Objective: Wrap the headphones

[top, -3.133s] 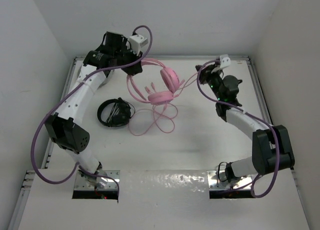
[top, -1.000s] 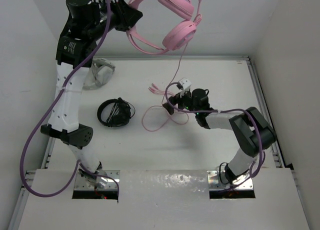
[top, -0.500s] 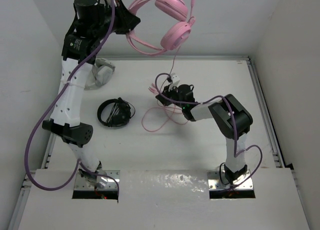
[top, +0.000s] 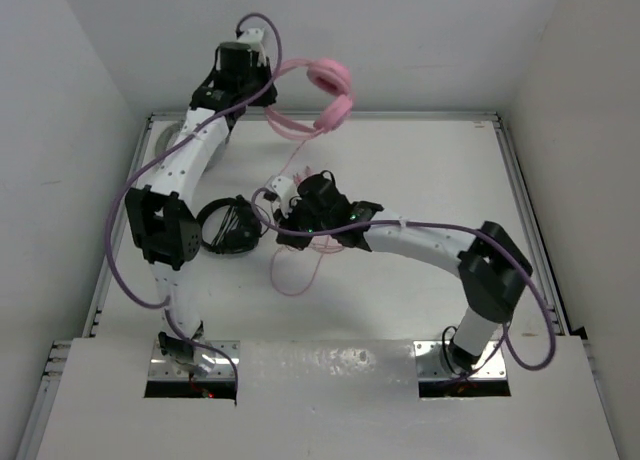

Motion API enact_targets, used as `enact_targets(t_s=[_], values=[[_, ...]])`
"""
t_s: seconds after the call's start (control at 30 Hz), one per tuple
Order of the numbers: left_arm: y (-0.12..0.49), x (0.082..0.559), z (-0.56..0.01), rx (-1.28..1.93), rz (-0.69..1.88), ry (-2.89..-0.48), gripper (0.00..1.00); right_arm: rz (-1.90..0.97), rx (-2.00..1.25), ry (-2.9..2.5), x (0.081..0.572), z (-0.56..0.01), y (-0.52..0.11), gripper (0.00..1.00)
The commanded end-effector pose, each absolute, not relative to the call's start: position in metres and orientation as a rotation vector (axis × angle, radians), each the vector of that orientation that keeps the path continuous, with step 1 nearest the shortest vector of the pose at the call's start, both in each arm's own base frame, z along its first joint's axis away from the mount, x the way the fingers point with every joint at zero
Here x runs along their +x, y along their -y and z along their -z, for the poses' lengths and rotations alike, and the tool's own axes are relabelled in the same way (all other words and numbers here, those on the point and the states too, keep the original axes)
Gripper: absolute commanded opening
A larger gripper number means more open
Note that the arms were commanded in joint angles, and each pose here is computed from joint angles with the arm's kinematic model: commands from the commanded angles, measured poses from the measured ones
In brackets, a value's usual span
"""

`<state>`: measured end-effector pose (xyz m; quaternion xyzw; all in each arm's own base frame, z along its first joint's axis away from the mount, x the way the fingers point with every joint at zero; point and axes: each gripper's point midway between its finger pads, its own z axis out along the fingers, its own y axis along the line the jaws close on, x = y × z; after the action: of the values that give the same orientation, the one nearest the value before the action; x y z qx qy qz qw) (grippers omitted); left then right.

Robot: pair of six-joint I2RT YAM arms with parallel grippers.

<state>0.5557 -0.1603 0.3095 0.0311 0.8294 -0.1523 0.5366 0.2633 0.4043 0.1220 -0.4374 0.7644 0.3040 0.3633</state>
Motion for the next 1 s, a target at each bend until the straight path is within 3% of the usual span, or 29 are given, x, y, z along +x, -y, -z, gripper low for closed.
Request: enact_targets(t_s=[0.0,0.17,0.37,0.63,0.77,0.97], values=[[0.140,0.573,-0.314,0.199,0.186,-1.869,0.00,-0.638,-1.164,-1.981,0.261,-0.176,-0.358,0.00],[0.145,0.557,-0.261,0.513,-0.026,-1.916,0.00,-0.225,-1.039,-1.972,0.295,-0.231,-0.290,0.00],[0.184,0.492,-0.231,1.025,-0.276,-1.751,0.00,-0.038,-0.842,-1.917,0.344,-0.308,-0.233,0.00],[0.192,0.451,-0.223,1.147,-0.155,-1.806,0.00,0.154,-0.615,-1.929,0.399,-0.342,-0.152,0.00],[0.208,0.428,-0.247,1.197,0.005,-1.797,0.00,0.258,-0.586,-1.940,0.432,-0.347,-0.126,0.00],[0.208,0.425,-0.289,1.187,0.000,-1.747,0.00,0.408,-0.593,-1.887,0.466,-0.366,-0.109,0.00]])
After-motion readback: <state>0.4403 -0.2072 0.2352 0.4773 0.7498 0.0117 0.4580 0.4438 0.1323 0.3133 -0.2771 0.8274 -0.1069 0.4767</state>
